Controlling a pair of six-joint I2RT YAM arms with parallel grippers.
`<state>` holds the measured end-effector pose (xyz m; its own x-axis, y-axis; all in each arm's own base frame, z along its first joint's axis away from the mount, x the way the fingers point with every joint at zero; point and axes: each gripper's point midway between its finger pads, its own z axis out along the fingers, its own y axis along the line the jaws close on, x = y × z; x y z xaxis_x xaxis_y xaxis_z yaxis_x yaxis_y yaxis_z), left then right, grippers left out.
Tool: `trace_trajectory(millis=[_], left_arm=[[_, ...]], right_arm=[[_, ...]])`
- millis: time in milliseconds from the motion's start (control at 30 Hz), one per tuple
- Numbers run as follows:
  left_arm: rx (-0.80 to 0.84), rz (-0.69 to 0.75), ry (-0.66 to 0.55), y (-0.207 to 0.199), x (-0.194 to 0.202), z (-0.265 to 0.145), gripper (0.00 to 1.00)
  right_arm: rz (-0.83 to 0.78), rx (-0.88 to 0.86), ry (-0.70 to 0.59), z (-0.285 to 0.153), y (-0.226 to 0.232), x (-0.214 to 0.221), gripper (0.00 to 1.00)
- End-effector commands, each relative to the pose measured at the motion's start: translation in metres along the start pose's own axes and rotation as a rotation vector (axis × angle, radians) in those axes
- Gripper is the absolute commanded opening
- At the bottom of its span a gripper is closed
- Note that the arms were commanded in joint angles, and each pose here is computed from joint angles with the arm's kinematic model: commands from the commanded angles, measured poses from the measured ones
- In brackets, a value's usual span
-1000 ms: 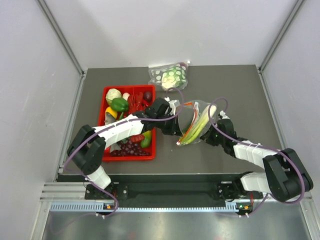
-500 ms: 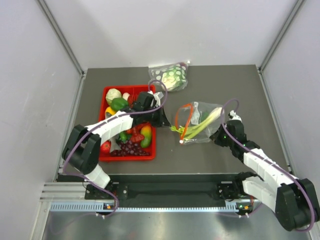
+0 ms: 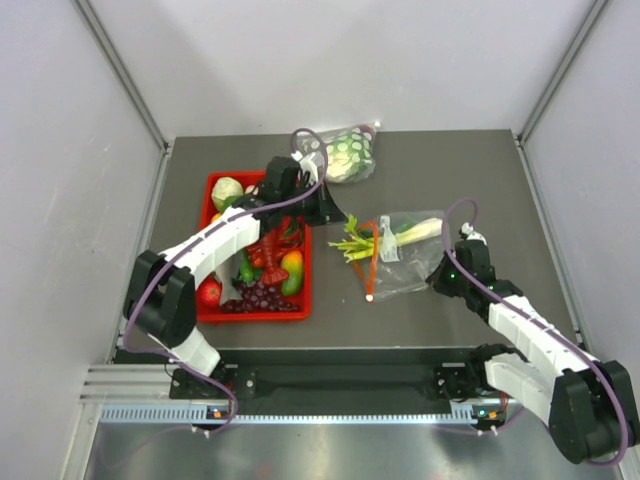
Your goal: Open the zip-top bag and remove the fake food
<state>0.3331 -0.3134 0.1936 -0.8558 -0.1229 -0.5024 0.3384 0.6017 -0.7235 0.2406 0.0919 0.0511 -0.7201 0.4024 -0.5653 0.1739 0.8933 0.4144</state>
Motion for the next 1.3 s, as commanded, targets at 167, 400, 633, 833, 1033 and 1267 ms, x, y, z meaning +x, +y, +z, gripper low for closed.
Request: trace_trajectory(millis=[167,400,633,833,1033,1267], left_arm=[[0.104,0.040,0.026,-0.029,0.000,-0.014,0.00],[0.149,0.121,0.132,-0.039,0.029,-0.042,0.00],[0.201,0.167,0.215,-0.049,0.061,-0.075,0.00],[0.222,0.154,0.246,-0.047,0.082,-0.088,0.00],[0.330,0.195,0.277,-0.066,0.093,-0.106,0.00],[0.469,0.236,0.293,-0.094,0.098,-0.130,0.00]], right_arm=[[0.008,0.033,-0.064,-0.005,-0.001,-0.025,0.00],[0.046,0.057,-0.081,-0.007,-0.005,-0.036,0.00],[0.082,0.089,-0.076,-0.002,-0.013,-0.040,0.00],[0.105,0.106,-0.076,0.002,-0.016,-0.044,0.00],[0.117,0.127,-0.092,0.002,-0.018,-0.055,0.00],[0.128,0.139,-0.084,0.008,-0.020,-0.058,0.00]])
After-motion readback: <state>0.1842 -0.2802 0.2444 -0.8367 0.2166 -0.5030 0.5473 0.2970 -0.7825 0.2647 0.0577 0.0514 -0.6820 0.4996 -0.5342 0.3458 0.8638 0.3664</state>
